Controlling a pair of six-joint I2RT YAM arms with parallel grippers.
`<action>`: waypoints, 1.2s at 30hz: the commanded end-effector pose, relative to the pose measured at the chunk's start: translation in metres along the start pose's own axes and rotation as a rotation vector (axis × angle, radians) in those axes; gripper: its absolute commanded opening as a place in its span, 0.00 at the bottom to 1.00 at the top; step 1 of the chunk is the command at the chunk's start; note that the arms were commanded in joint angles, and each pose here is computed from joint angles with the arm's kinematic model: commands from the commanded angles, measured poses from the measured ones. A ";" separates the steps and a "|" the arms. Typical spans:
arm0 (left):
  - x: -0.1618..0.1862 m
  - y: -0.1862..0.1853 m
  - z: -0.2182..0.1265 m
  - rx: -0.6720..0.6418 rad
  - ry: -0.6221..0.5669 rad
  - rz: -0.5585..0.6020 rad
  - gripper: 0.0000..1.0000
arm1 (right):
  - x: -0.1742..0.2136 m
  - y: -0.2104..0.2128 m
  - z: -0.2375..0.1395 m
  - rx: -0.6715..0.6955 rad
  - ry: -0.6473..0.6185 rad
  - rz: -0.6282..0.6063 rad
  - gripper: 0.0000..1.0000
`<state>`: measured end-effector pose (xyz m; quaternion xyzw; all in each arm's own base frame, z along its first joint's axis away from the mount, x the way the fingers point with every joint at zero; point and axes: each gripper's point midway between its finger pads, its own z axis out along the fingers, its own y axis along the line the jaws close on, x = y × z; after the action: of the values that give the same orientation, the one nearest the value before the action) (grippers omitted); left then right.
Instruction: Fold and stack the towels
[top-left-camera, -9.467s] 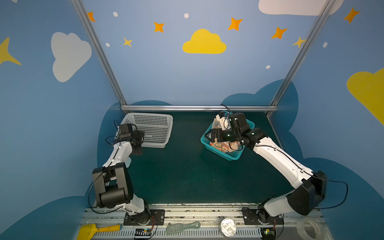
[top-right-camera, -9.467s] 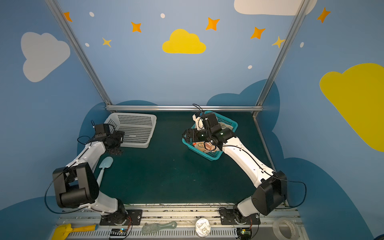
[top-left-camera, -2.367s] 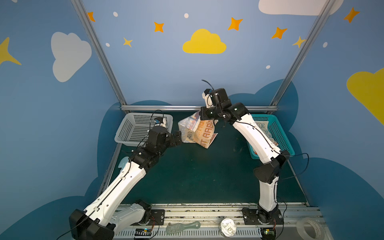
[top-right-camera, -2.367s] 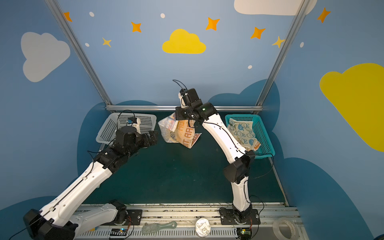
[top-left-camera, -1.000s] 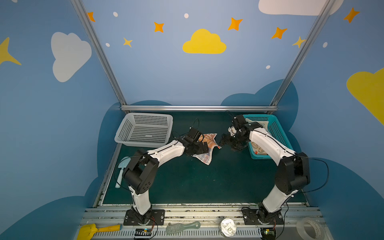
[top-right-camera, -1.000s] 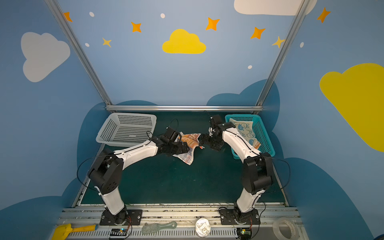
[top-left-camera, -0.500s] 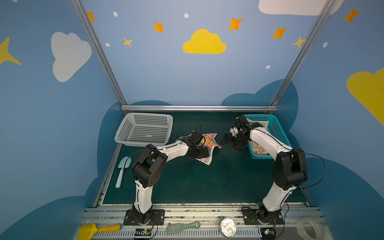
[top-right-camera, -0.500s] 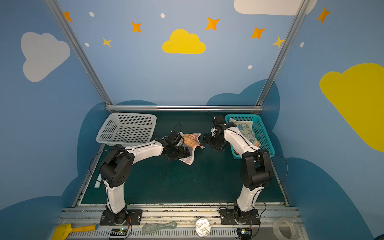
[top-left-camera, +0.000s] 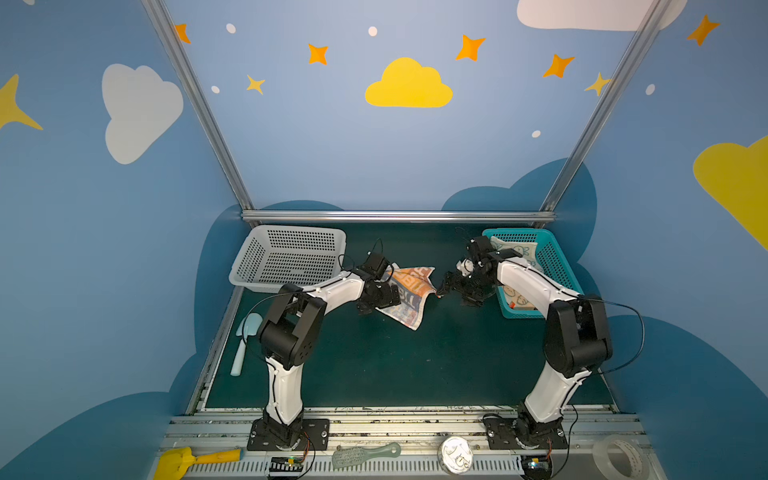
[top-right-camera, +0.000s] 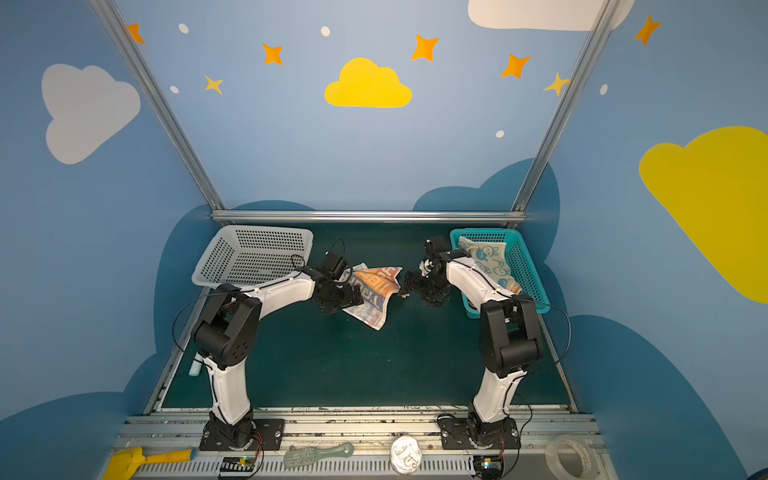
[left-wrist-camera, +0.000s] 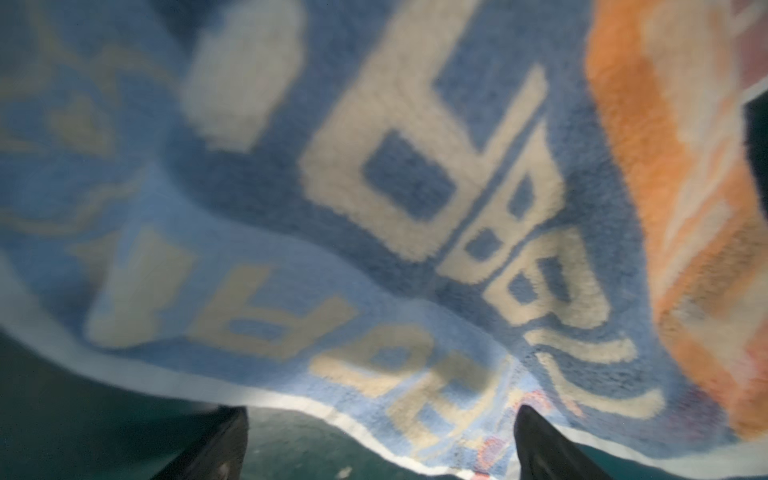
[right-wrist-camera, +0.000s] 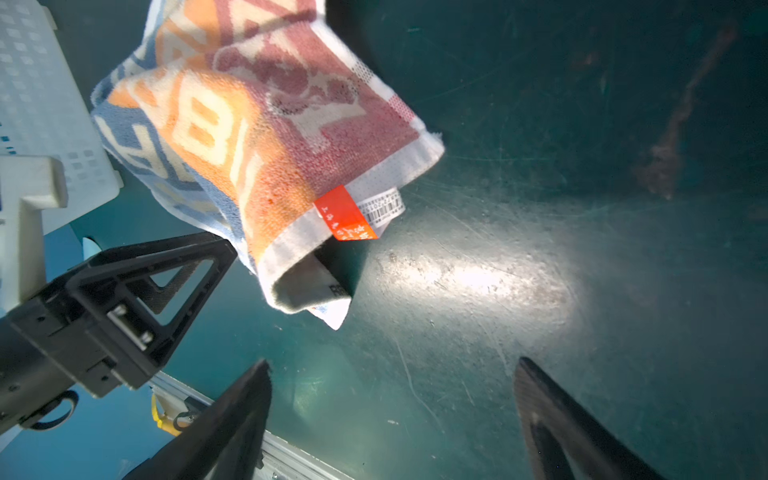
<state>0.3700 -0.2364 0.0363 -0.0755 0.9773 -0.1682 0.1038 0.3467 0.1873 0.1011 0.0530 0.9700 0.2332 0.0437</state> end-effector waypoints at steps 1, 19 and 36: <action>0.001 -0.025 -0.034 0.033 -0.020 0.074 1.00 | -0.004 0.008 -0.006 -0.021 -0.009 -0.030 0.90; 0.037 -0.069 0.025 0.205 0.139 -0.006 1.00 | -0.012 0.004 -0.021 -0.033 -0.043 -0.040 0.91; 0.017 0.048 0.037 -0.017 0.160 -0.138 1.00 | 0.004 -0.004 0.006 -0.059 0.020 0.007 0.91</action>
<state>0.3861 -0.2609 0.0421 -0.0992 0.9474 -0.2944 0.0764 0.3450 0.1796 0.0932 0.0523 0.9671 0.2461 0.0378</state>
